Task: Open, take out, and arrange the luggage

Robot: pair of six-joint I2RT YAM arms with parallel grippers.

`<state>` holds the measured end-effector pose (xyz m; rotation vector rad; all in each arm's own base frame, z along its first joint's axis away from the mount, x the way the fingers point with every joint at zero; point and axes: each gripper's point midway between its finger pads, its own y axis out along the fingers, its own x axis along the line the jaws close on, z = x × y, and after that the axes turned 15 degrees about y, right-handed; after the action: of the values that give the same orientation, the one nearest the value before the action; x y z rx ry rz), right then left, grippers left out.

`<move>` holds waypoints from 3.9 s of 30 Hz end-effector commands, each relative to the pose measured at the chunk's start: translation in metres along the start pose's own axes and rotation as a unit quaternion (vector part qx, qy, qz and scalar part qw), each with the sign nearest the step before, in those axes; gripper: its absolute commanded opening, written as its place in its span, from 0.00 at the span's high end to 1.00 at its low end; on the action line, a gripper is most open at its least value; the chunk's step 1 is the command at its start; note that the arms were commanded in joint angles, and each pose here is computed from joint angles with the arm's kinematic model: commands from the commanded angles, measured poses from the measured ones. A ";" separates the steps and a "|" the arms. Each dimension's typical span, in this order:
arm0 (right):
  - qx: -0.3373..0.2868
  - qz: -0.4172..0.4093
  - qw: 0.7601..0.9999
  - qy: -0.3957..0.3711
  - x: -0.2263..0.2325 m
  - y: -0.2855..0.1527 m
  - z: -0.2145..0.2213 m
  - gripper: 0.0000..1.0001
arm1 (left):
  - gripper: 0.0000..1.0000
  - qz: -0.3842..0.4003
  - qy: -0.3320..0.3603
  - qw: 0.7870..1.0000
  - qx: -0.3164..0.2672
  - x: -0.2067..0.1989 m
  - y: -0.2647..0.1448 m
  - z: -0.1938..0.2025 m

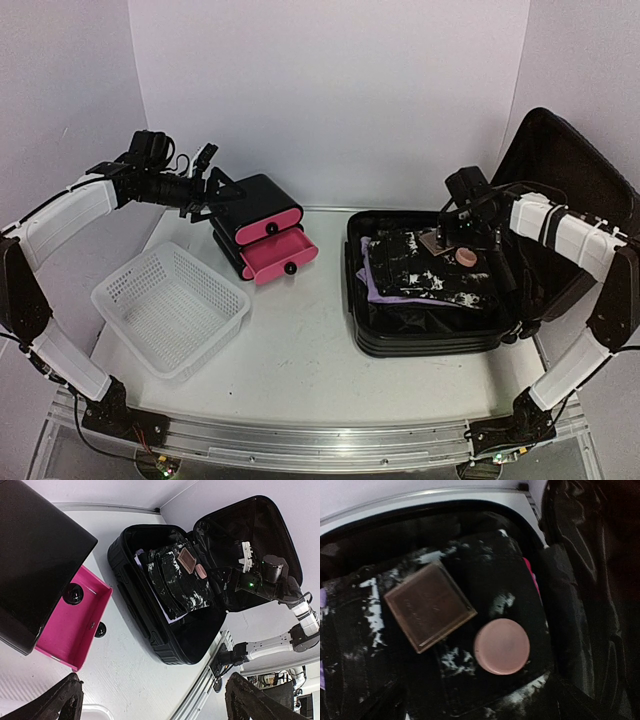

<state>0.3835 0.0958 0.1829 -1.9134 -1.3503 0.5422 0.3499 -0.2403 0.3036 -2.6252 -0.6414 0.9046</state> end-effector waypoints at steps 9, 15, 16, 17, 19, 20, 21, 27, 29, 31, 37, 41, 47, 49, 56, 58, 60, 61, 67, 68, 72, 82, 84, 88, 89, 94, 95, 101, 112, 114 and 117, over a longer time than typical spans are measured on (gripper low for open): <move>0.094 0.010 0.994 0.051 -0.041 0.025 0.011 0.08 | 0.01 0.007 0.035 0.999 -0.028 -0.012 -0.009 -0.014; 0.109 0.005 0.992 0.064 -0.039 0.046 0.009 0.15 | 0.00 0.008 0.034 0.999 -0.027 -0.012 -0.009 -0.014; 0.112 0.002 0.991 0.066 -0.037 0.049 0.010 0.16 | 0.00 0.007 0.034 0.999 -0.027 -0.012 -0.009 -0.014; 0.115 0.001 0.991 0.068 -0.037 0.052 0.011 0.16 | 0.00 0.007 0.034 0.999 -0.027 -0.011 -0.008 -0.014; 0.117 0.004 0.991 0.068 -0.038 0.056 0.012 0.20 | 0.01 0.008 0.032 0.999 -0.026 -0.010 -0.007 -0.013; 0.116 0.006 0.991 0.068 -0.038 0.058 0.012 0.22 | 0.00 0.008 0.032 0.999 -0.025 -0.010 -0.007 -0.013; 0.115 0.006 0.991 0.067 -0.038 0.060 0.012 0.23 | 0.01 0.009 0.032 0.999 -0.025 -0.010 -0.007 -0.013; 0.105 0.000 0.992 0.068 -0.036 0.062 0.008 0.25 | 0.00 0.008 0.031 0.999 -0.024 -0.009 -0.006 -0.013; 0.101 0.002 0.993 0.068 -0.037 0.063 0.005 0.25 | 0.01 0.009 0.030 0.999 -0.024 -0.010 -0.006 -0.013; 0.097 0.000 0.993 0.067 -0.036 0.063 0.002 0.25 | 0.00 0.009 0.032 0.999 -0.025 -0.010 -0.007 -0.013; 0.092 0.002 0.994 0.067 -0.036 0.068 -0.002 0.28 | 0.01 0.009 0.030 0.999 -0.023 -0.010 -0.006 -0.012; 0.102 -0.005 0.992 0.069 -0.033 0.074 0.000 0.34 | 0.01 0.007 0.031 0.999 -0.024 -0.009 -0.006 -0.012; 0.100 -0.026 0.992 0.076 -0.027 0.068 -0.003 0.48 | 0.00 0.009 0.031 0.999 -0.024 -0.009 -0.006 -0.013; 0.092 -0.035 0.992 0.079 -0.026 0.059 -0.008 0.54 | 0.00 0.008 0.031 0.999 -0.024 -0.009 -0.006 -0.012; 0.037 -0.085 0.994 0.062 -0.003 0.014 -0.027 0.59 | 0.00 0.012 0.027 0.999 -0.022 -0.009 -0.005 -0.012; 0.028 -0.110 0.992 0.053 0.015 0.003 -0.029 0.59 | 0.00 0.011 0.025 0.999 -0.021 -0.007 -0.004 -0.011; 0.027 -0.143 0.989 0.037 0.041 -0.007 -0.027 0.59 | 0.00 0.014 0.023 0.999 -0.019 -0.007 -0.002 -0.011; 0.027 -0.157 0.987 0.024 0.057 -0.012 -0.025 0.59 | 0.00 0.014 0.023 0.999 -0.019 -0.007 -0.002 -0.011; 0.045 -0.256 0.963 -0.067 0.172 -0.032 0.005 0.59 | 0.00 0.008 0.022 1.000 -0.017 -0.003 0.000 -0.009; 0.048 -0.268 0.959 -0.080 0.189 -0.034 0.013 0.59 | 0.01 0.008 0.021 1.000 -0.016 -0.002 0.000 -0.009; 0.058 -0.314 0.939 -0.131 0.255 -0.040 0.042 0.59 | 0.00 0.013 0.019 1.000 -0.015 -0.004 0.001 -0.008; 0.074 -0.403 0.889 -0.206 0.367 -0.053 0.105 0.56 | 0.01 0.011 0.023 0.999 -0.019 -0.006 -0.002 -0.010; 0.072 -0.407 0.887 -0.206 0.375 -0.050 0.106 0.56 | 0.00 0.012 0.025 0.999 -0.020 -0.007 -0.003 -0.011; 0.070 -0.407 0.885 -0.214 0.383 -0.041 0.112 0.55 | 0.01 0.013 0.026 0.999 -0.022 -0.009 -0.005 -0.012; 0.068 -0.407 0.885 -0.218 0.384 -0.040 0.113 0.55 | 0.01 0.013 0.026 0.999 -0.023 -0.009 -0.005 -0.012; 0.054 -0.396 0.887 -0.233 0.390 -0.026 0.116 0.53 | 0.01 0.014 0.027 0.999 -0.023 -0.010 -0.005 -0.012; 0.050 -0.392 0.888 -0.235 0.390 -0.023 0.115 0.53 | 0.01 0.014 0.026 0.999 -0.023 -0.010 -0.006 -0.012; 0.041 -0.380 0.890 -0.247 0.395 -0.010 0.118 0.51 | 0.01 0.014 0.027 0.999 -0.023 -0.011 -0.005 -0.013; 0.023 -0.359 0.899 -0.249 0.399 0.011 0.119 0.40 | 0.01 0.013 0.026 0.999 -0.023 -0.010 -0.005 -0.012; 0.022 -0.359 0.900 -0.247 0.400 0.010 0.117 0.35 | 0.00 0.015 0.026 0.999 -0.022 -0.010 -0.005 -0.012; 0.017 -0.362 0.899 -0.245 0.400 0.005 0.112 0.29 | 0.00 0.015 0.025 0.999 -0.022 -0.010 -0.005 -0.012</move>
<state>0.4446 0.4964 0.1035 -1.0974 -2.1505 0.7493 0.3511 -0.2415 0.2992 -2.6217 -0.6324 0.9145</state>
